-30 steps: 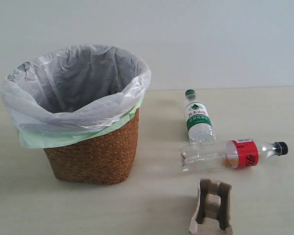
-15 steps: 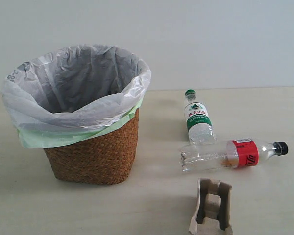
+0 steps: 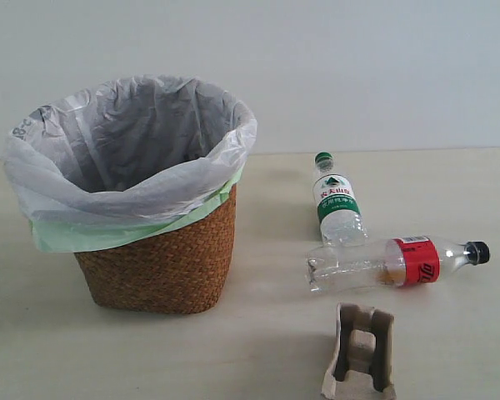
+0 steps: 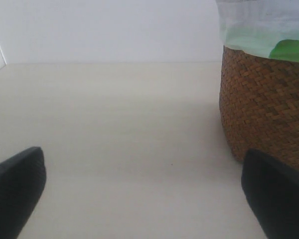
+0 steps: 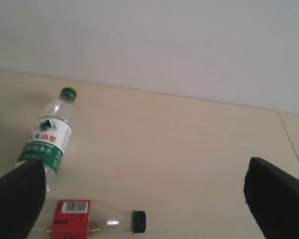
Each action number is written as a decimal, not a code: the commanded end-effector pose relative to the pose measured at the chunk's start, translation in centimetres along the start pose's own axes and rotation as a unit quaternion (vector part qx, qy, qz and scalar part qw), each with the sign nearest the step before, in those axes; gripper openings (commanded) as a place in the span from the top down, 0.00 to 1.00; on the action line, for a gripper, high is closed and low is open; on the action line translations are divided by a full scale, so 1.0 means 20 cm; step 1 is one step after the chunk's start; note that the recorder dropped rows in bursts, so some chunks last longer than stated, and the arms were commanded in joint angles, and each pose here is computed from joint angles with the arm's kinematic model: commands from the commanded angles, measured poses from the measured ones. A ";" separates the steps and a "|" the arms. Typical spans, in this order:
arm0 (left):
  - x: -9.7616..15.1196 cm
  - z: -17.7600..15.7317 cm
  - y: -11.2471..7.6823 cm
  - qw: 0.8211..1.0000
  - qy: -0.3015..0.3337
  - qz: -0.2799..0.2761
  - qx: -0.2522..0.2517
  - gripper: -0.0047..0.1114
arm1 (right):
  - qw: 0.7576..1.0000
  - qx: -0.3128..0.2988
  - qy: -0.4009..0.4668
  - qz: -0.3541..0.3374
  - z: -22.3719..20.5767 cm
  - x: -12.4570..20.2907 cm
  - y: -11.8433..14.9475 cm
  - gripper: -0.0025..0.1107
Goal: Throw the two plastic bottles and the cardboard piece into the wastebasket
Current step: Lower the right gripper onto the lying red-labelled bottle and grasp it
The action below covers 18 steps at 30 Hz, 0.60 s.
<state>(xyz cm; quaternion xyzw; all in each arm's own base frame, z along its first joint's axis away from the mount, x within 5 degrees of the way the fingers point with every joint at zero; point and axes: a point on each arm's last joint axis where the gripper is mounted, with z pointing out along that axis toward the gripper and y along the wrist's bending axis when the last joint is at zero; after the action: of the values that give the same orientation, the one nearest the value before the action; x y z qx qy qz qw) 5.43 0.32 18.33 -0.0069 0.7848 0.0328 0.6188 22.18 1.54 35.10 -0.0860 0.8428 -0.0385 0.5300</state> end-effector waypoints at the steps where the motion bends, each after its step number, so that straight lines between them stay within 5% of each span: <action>1: -0.01 0.00 0.00 1.000 -0.007 -0.005 0.003 0.03 | 0.994 -0.017 0.067 -0.086 0.18 0.04 0.03 0.06; 7: -0.01 0.00 0.00 1.000 -0.007 -0.005 0.003 0.03 | 0.955 -0.051 0.187 -0.226 0.43 0.16 0.12 0.06; 11: -0.01 0.00 0.00 1.000 -0.007 -0.005 0.003 0.03 | 0.849 -0.110 0.281 -0.433 0.58 0.33 0.26 0.06; 18: -0.01 0.00 0.00 1.000 -0.007 -0.005 0.003 0.03 | 0.767 -0.175 0.261 -0.559 0.70 0.44 0.52 0.06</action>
<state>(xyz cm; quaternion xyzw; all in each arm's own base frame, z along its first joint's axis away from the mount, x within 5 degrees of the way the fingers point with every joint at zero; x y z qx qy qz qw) 5.43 0.32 18.33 -0.0069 0.7848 0.0328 0.6188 29.61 9.95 20.00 -0.5985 0.7630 -0.1915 0.1514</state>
